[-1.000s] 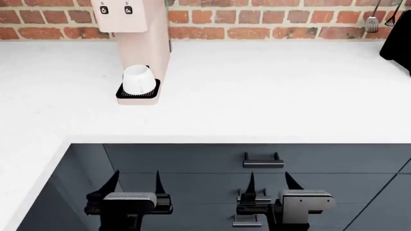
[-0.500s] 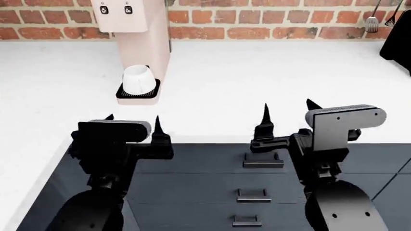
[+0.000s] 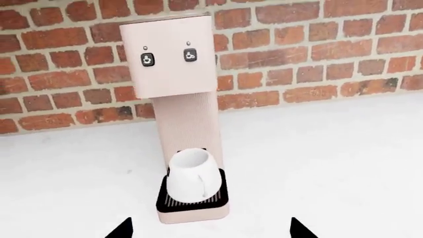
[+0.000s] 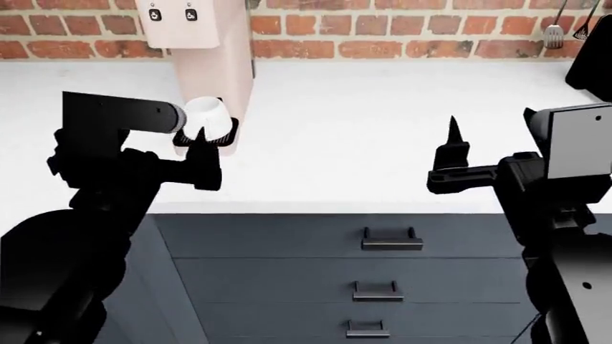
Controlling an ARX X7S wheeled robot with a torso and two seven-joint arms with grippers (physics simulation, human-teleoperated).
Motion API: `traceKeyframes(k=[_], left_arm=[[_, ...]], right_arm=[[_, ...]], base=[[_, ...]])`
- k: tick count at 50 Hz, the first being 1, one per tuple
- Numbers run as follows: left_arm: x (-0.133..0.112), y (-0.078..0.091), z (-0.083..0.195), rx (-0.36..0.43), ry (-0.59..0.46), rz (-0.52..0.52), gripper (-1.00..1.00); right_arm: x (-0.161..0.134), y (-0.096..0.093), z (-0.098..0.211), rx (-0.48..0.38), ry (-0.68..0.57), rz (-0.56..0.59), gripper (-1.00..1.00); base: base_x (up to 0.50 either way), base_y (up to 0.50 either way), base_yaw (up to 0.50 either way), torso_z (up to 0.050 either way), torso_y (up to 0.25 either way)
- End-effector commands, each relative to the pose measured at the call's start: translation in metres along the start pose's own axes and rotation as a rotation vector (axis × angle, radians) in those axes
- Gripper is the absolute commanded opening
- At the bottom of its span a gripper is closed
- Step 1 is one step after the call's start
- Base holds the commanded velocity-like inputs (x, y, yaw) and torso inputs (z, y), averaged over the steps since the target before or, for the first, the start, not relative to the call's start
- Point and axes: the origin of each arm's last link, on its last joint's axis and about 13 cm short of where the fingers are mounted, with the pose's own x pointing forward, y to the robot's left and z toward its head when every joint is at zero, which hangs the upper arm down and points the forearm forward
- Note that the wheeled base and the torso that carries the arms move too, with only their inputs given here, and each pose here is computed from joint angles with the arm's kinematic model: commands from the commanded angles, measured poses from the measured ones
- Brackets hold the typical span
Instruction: Press the button on the coffee machine to serve coffee.
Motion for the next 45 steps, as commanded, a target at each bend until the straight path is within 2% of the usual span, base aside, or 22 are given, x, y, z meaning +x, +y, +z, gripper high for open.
traceKeyframes(k=[1,6,25,35,45], left_arm=[[0.002,0.009,0.021,0.019,-0.011,0.015,1.0],[0.0,0.009,0.016,0.018,-0.001,0.02,1.0],[0.0,0.009,0.012,0.012,0.002,0.036,1.0],[-0.008,0.016,0.015,0.009,-0.009,0.052,1.0],[-0.016,0.011,0.022,0.021,-0.018,0.041,1.0]], right_arm=[[0.0,-0.011,0.005,-0.017,0.024,-0.014,1.0],[-0.004,-0.012,0.006,-0.025,-0.001,-0.022,1.0],[-0.005,-0.006,-0.001,-0.005,0.024,-0.007,1.0],[-0.006,-0.004,-0.003,-0.006,0.026,0.002,1.0],[-0.002,-0.004,-0.003,-0.002,0.03,0.004,1.0]], base=[[0.0,0.0,0.0,0.0,0.0],[0.11,0.0,0.0,0.0,0.0],[0.43,0.0,0.0,0.0,0.0],[0.23,0.0,0.0,0.0,0.0],[0.13,0.0,0.0,0.0,0.0]])
